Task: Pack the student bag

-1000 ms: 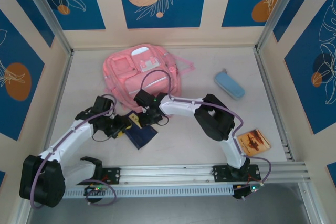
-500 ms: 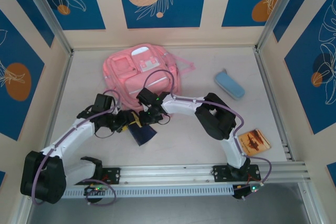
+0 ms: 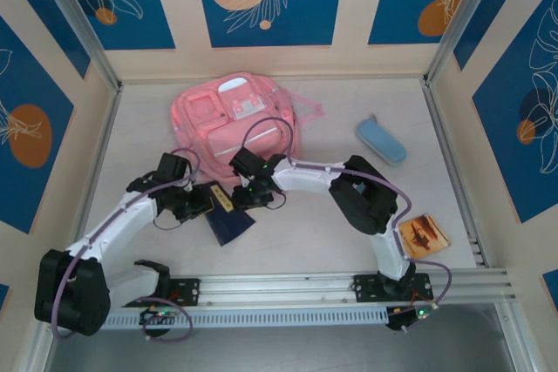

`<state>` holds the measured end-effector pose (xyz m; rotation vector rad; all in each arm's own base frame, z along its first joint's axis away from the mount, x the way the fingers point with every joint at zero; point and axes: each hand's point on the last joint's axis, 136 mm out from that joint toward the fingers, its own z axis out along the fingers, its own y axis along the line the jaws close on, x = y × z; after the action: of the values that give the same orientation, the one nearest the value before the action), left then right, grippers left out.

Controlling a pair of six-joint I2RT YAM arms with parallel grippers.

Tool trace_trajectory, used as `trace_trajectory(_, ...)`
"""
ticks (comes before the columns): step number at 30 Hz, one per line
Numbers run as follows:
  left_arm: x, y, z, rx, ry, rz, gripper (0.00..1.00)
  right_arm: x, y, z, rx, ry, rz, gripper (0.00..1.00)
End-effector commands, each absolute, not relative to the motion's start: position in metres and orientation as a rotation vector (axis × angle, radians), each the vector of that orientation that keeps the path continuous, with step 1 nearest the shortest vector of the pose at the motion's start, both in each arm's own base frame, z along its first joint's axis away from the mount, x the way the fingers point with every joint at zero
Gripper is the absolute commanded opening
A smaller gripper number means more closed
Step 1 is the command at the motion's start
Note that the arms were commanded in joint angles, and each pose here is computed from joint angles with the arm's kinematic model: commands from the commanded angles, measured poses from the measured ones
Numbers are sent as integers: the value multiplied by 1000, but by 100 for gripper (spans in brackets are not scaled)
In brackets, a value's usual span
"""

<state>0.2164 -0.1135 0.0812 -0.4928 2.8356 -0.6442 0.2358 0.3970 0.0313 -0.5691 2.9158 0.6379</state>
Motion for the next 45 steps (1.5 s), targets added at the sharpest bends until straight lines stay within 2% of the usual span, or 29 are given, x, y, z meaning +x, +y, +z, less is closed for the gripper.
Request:
trace_trajectory(1, 219, -86, 108, -447, 2794, -417, 0, 237, 391, 77, -527, 2833, 730, 51)
trace_trajectory(6, 228, -68, 158, -426, 2680, -299, 0, 247, 372, 122, -408, 2716, 851, 70)
trace_trajectory(10, 241, -73, 198, -443, 2569, -380, 0, 255, 355, 152, -275, 2636, 1037, 78)
trace_trajectory(18, 288, -140, 272, -463, 2298, -975, 0, 271, 327, 196, -1, 2487, 1462, 89)
trace_trajectory(27, 331, -180, 307, -571, 2091, -1397, 0, 284, 322, 221, 282, 2334, 1902, 100)
trace_trajectory(33, 345, -188, 310, -613, 2041, -1491, 0, 295, 332, 240, 348, 2214, 2090, 100)
trace_trajectory(39, 349, -192, 311, -625, 2018, -1540, 0, 306, 338, 245, 395, 2146, 2164, 100)
trace_trajectory(43, 348, -193, 310, -624, 2020, -1552, 0, 318, 337, 251, 418, 2108, 2166, 90)
trace_trajectory(45, 346, -192, 306, -624, 2038, -1532, 0, 326, 334, 262, 391, 2066, 2155, 81)
